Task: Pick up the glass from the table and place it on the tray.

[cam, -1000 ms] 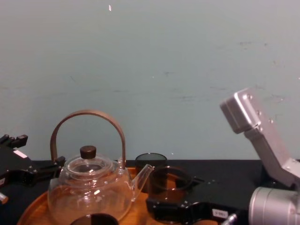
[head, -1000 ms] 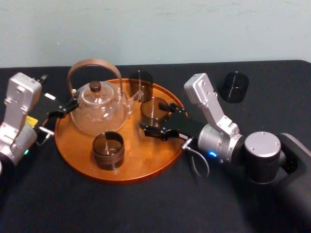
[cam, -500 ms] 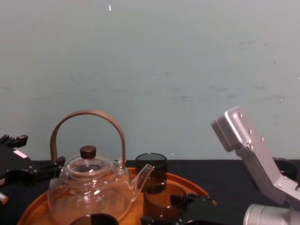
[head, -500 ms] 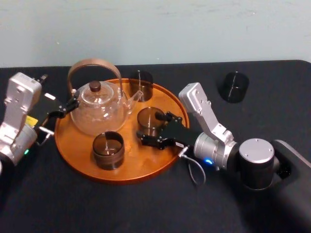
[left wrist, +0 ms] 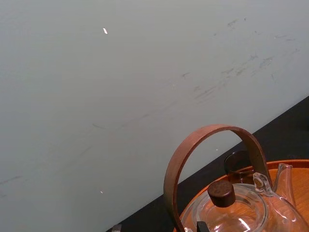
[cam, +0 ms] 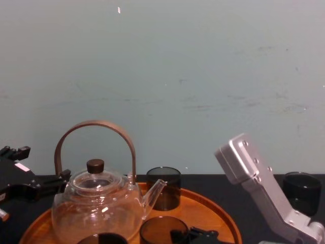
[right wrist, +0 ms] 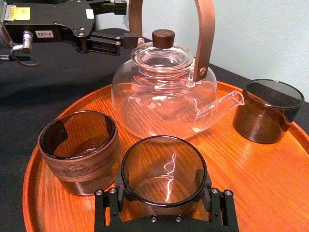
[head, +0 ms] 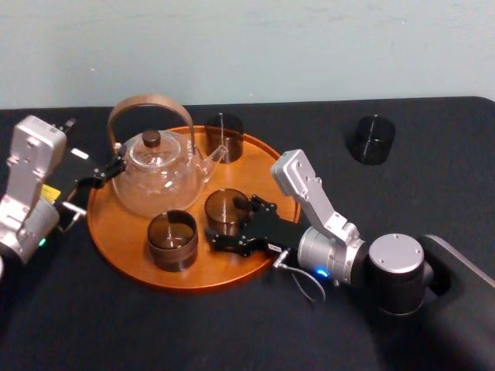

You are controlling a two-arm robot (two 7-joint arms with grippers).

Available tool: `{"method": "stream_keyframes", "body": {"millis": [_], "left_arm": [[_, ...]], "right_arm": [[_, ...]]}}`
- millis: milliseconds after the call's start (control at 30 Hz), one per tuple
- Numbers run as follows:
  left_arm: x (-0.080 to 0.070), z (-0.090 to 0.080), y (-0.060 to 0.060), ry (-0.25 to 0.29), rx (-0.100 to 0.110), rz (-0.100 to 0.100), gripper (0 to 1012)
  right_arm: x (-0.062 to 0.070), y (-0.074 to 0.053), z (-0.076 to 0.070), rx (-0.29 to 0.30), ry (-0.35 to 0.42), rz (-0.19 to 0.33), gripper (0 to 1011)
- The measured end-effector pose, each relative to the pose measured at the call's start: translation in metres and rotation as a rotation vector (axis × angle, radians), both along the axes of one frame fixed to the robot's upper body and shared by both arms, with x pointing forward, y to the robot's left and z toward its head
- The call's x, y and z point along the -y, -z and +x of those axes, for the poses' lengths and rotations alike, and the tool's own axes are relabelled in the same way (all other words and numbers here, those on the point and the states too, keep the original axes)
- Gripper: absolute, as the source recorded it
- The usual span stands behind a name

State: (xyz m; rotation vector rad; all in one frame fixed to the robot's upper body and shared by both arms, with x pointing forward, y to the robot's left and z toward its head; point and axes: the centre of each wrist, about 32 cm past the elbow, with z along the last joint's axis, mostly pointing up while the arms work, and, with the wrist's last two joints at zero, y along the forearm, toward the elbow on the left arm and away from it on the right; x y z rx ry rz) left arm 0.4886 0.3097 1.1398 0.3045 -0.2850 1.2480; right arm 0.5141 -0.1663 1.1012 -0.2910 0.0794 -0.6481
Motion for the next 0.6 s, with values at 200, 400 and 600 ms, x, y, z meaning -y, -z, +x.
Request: {"method": "stream_keyframes", "body": {"millis": [200, 400, 600], "left_arm": [[0.0, 0.0, 0.0, 0.0, 0.0, 0.0, 1009], [0.0, 0.0, 0.0, 0.0, 0.0, 0.0, 1010], [0.0, 0.0, 0.0, 0.0, 0.0, 0.0, 1010]], "right_arm": [[-0.0003, -0.0008, -0.0009, 0.001, -0.002, -0.004, 906], [0.0, -0.0017, -0.0017, 0.002, 0.0, -0.01, 906], [-0.0001, -0.0025, -0.0026, 0.001, 0.002, -0.015, 906]]}}
